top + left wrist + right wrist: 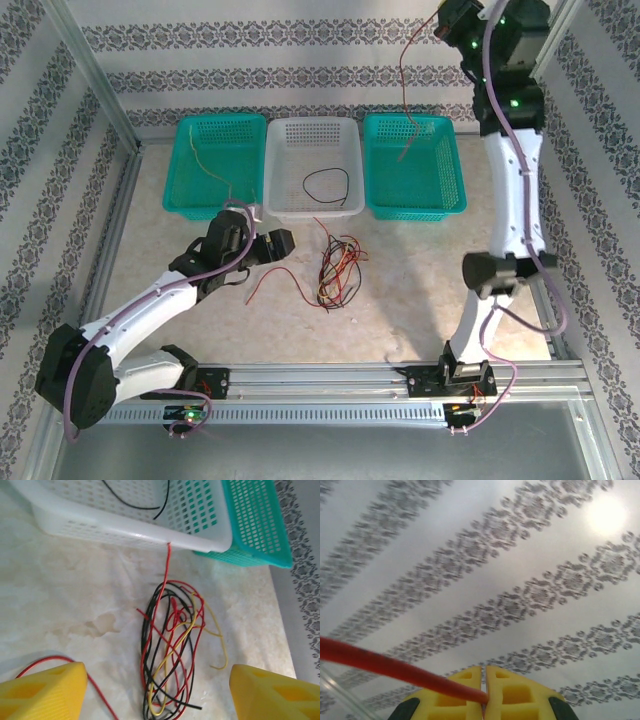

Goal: Untangle the cables

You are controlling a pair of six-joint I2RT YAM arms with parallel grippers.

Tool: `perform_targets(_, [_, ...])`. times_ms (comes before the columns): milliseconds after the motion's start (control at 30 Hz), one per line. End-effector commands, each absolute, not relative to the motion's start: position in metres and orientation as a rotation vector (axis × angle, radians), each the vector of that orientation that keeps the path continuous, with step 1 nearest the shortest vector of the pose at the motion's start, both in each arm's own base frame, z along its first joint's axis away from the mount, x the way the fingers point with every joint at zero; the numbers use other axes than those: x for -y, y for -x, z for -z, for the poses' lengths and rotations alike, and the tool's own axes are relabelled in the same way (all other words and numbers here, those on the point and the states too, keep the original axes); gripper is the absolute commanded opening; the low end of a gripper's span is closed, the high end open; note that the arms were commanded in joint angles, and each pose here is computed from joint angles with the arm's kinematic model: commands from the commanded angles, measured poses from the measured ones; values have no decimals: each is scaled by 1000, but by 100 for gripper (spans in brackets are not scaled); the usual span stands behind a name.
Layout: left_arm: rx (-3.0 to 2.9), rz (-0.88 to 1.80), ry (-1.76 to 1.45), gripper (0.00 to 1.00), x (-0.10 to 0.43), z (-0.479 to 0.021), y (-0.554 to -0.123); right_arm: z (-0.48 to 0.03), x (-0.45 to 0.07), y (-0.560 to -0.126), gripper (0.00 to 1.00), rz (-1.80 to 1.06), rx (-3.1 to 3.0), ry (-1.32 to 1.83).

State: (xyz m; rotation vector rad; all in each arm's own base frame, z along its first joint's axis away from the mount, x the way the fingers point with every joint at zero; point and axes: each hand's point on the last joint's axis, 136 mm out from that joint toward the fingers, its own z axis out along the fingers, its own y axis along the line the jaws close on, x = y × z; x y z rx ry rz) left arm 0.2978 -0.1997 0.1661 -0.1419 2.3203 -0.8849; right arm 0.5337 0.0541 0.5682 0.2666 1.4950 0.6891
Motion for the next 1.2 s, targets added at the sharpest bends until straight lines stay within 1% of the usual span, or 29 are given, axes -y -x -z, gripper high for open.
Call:
perform_targets(0, [-2382, 829, 132, 74, 191, -155, -293, -510, -38, -563, 0, -645, -1654, -349])
perform_targets(133, [-2392, 805, 121, 73, 186, -152, -288, -447, -37, -585, 0, -652, -1786, -403])
perform_targets(267, [-2397, 800, 114, 73, 185, -152, -285, -394, -36, -587, 0, -634, -1902, -464])
perform_targets(300, [-2400, 800, 116, 73, 184, -151, -285, -382, -37, -587, 4, -638, -1927, -474])
perform_targets(333, [-2401, 806, 115, 73, 185, -151, -285, -368, -40, -587, 14, -644, -1962, -479])
perform_targets(433, [-2400, 819, 114, 72, 186, -153, -284, -326, -45, -580, 29, -610, -2087, -488])
perform_targets(567, [-2423, 789, 117, 72, 181, -151, -280, -275, -46, -563, 42, -522, -2227, -536])
perform_targets(633, [-2439, 762, 123, 72, 177, -149, -277, -253, -49, -553, 45, -451, -2298, -533])
perform_targets(767, [-2453, 728, 145, 72, 171, -145, -273, -223, -71, -540, 52, -287, -2422, -409])
perform_targets(800, [-2456, 720, 152, 73, 169, -144, -272, -217, -77, -537, 62, -248, -2449, -384])
perform_targets(833, [-2459, 709, 163, 73, 167, -144, -272, -212, -82, -536, 64, -208, -2472, -357])
perform_targets(967, [-2478, 675, 178, 73, 163, -142, -271, -198, -110, -539, 64, -152, -2520, -266])
perform_targets(1000, [-2482, 670, 182, 73, 162, -142, -271, -194, -115, -541, 62, -141, -2533, -257])
perform_targets(1033, [-2482, 670, 182, 73, 162, -143, -271, -190, -117, -542, 58, -130, -2549, -261])
perform_targets(1067, [-2481, 676, 183, 72, 162, -144, -271, -184, -120, -545, 51, -141, -2566, -270])
perform_targets(1100, [-2482, 680, 185, 72, 163, -143, -271, -179, -121, -547, 46, -159, -2577, -287])
perform_targets(1133, [-2481, 687, 189, 72, 163, -144, -270, -172, -125, -550, 43, -198, -2590, -301])
perform_targets(1167, [-2481, 692, 192, 72, 164, -143, -270, -166, -130, -553, 44, -257, -2600, -306])
